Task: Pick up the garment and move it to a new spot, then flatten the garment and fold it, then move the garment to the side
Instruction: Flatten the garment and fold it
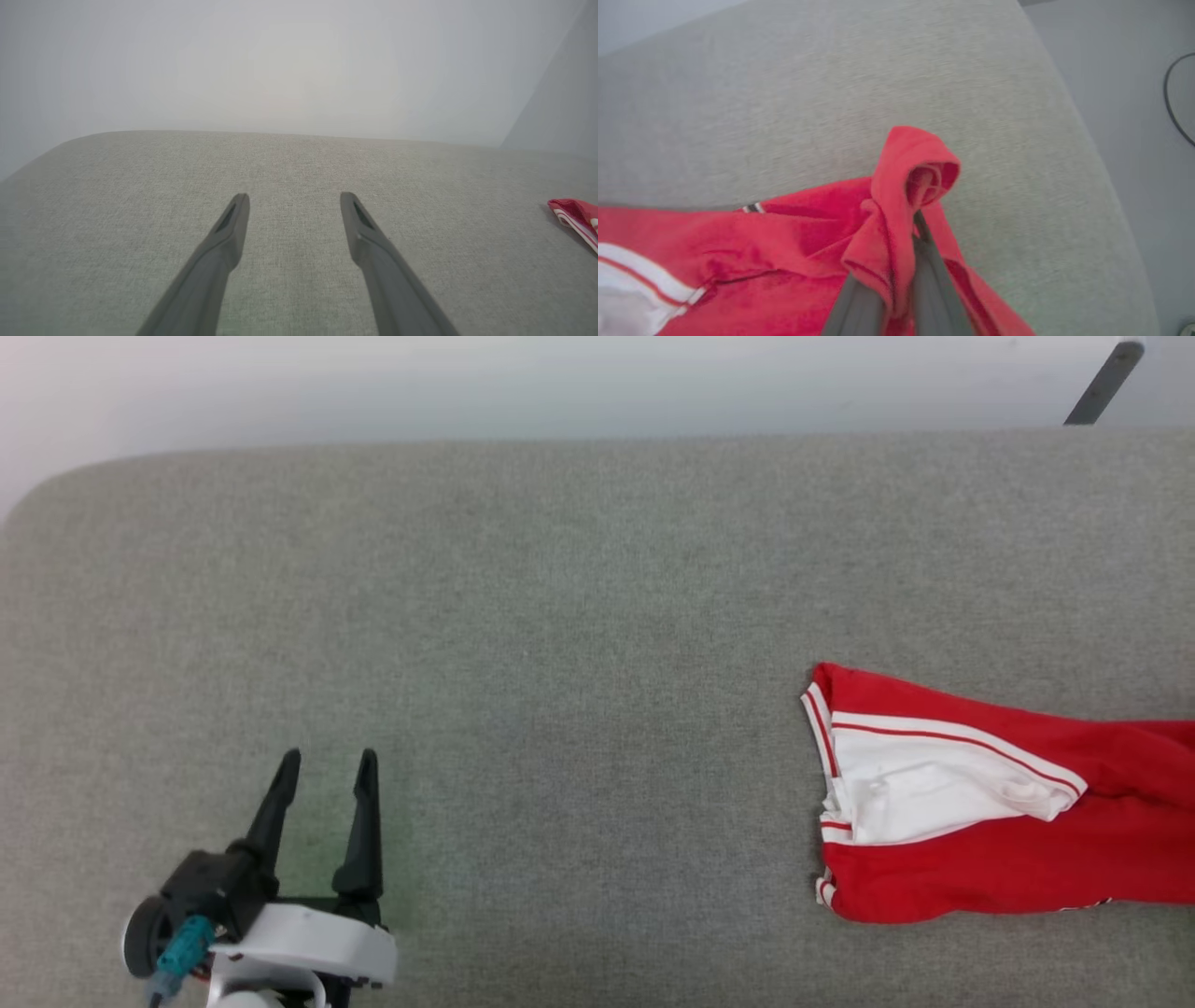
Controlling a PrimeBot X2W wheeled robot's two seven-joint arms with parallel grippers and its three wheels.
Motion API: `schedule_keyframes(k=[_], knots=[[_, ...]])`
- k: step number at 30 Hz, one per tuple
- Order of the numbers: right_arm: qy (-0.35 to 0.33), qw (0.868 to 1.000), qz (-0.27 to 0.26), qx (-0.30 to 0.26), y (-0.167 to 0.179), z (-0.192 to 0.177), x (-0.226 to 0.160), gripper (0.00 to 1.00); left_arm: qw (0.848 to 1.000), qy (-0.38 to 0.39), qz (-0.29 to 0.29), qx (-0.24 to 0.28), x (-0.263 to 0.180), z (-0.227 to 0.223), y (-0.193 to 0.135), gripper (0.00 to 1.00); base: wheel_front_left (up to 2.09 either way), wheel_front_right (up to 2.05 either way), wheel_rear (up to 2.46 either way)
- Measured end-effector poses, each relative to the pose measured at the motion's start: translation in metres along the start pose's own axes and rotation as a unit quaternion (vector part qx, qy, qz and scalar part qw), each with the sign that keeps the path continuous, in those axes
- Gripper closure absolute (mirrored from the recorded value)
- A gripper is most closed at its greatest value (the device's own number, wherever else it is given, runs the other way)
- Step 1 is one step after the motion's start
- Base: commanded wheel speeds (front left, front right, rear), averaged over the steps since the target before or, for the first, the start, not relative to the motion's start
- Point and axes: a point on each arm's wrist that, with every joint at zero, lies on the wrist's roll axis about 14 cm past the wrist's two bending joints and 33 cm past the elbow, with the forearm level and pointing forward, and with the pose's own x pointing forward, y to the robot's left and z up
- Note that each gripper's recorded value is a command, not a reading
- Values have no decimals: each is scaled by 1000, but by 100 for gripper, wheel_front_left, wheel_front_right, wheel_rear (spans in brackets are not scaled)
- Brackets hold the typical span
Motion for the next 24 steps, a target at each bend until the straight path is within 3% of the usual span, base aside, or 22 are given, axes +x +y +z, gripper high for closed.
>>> schedule_keyframes(k=[5,12,18,24], knots=[[-14,992,119,-49,81,2,-16,100,1000,-4,2,-5,-7,3,-2,0,0,0,0],[1,958,257,-130,184,-19,-46,100,1000,-10,15,-15,-14,8,4,0,0,0,0],[25,931,321,-175,239,-44,-53,100,1000,-6,19,-21,-17,5,3,0,0,0,0],[22,920,340,-194,267,-47,-39,100,999,1,24,-33,-18,-1,2,0,0,0,0]])
